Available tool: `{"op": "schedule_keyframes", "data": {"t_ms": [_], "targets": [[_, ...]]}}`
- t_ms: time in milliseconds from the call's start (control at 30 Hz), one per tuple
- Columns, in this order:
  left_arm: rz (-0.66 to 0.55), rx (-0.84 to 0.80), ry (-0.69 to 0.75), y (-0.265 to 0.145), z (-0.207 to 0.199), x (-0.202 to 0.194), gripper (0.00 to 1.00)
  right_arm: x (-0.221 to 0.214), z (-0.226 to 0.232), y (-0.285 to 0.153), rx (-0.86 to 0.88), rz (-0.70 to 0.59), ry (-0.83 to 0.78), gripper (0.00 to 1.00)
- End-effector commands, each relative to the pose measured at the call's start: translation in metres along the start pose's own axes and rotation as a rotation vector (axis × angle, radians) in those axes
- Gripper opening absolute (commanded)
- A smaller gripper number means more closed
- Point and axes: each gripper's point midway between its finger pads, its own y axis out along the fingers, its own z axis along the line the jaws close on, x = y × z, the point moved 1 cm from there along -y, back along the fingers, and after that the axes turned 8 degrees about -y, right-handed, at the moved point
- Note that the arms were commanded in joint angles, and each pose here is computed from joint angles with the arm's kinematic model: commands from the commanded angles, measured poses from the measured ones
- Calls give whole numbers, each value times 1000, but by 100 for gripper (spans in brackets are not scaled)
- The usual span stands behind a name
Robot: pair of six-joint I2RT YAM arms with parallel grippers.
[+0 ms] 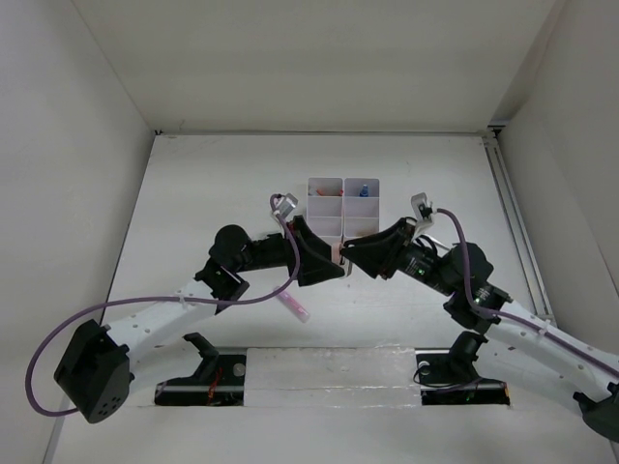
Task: Sort the stationery into containers
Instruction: Place the stapler in the storage box.
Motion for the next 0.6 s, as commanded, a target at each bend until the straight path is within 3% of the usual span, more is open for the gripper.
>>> {"op": "schedule_keyframes", "data": {"t_ms": [0,200,300,333,400,567], "targets": [[-8,-72,61,3,-17,8,71,31,28,1,115,-113,-14,0],[-16,-85,67,4,-19,10,49,29,32,-1,144,-108,-1,0],[-19,-91,55,6,-17,10,49,27,36,0,175,-97,-6,0],[-19,-91,55,6,-17,10,43,26,35,2,174,-96,-5,0],[-25,-103,50,7,-19,12,41,25,37,3,186,-93,2,0],[-32,-115,63,9,-23,17,2,15,31,6,176,-76,16,0]]}}
